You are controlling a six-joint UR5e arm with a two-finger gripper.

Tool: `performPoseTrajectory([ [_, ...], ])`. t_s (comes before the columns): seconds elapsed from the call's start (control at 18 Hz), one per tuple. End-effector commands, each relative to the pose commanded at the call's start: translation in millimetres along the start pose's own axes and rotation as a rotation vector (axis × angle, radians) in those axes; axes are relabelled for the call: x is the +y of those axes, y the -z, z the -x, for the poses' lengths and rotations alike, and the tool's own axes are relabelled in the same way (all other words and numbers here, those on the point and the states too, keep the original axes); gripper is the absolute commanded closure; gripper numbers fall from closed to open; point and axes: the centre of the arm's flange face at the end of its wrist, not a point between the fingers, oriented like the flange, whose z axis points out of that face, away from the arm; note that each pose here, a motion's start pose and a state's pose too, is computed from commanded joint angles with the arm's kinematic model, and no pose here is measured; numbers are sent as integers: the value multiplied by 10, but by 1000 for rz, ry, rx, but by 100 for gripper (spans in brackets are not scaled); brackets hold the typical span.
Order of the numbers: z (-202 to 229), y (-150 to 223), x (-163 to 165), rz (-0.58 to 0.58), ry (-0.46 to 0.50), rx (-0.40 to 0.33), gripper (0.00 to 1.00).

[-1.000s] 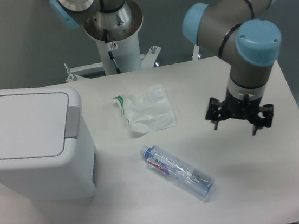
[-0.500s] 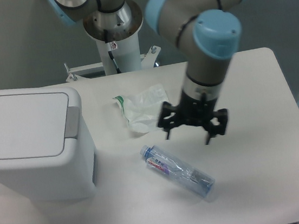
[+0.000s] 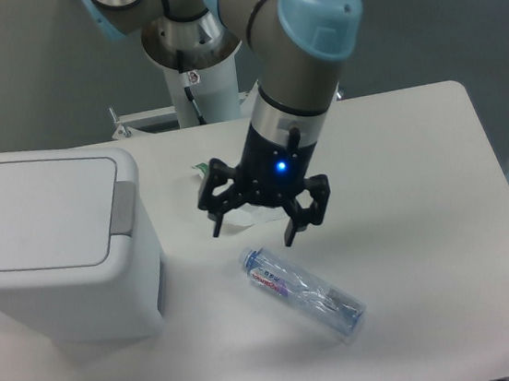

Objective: Open the trash can
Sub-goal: 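Lower the gripper onto the grey button on the trash can lid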

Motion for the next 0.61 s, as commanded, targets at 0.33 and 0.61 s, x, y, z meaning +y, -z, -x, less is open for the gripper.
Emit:
performPoseTrajectory([
  [0.33,-339,201,-50,-59,46,60,0],
  [0.61,-464,280,-55,-75,81,75,0],
])
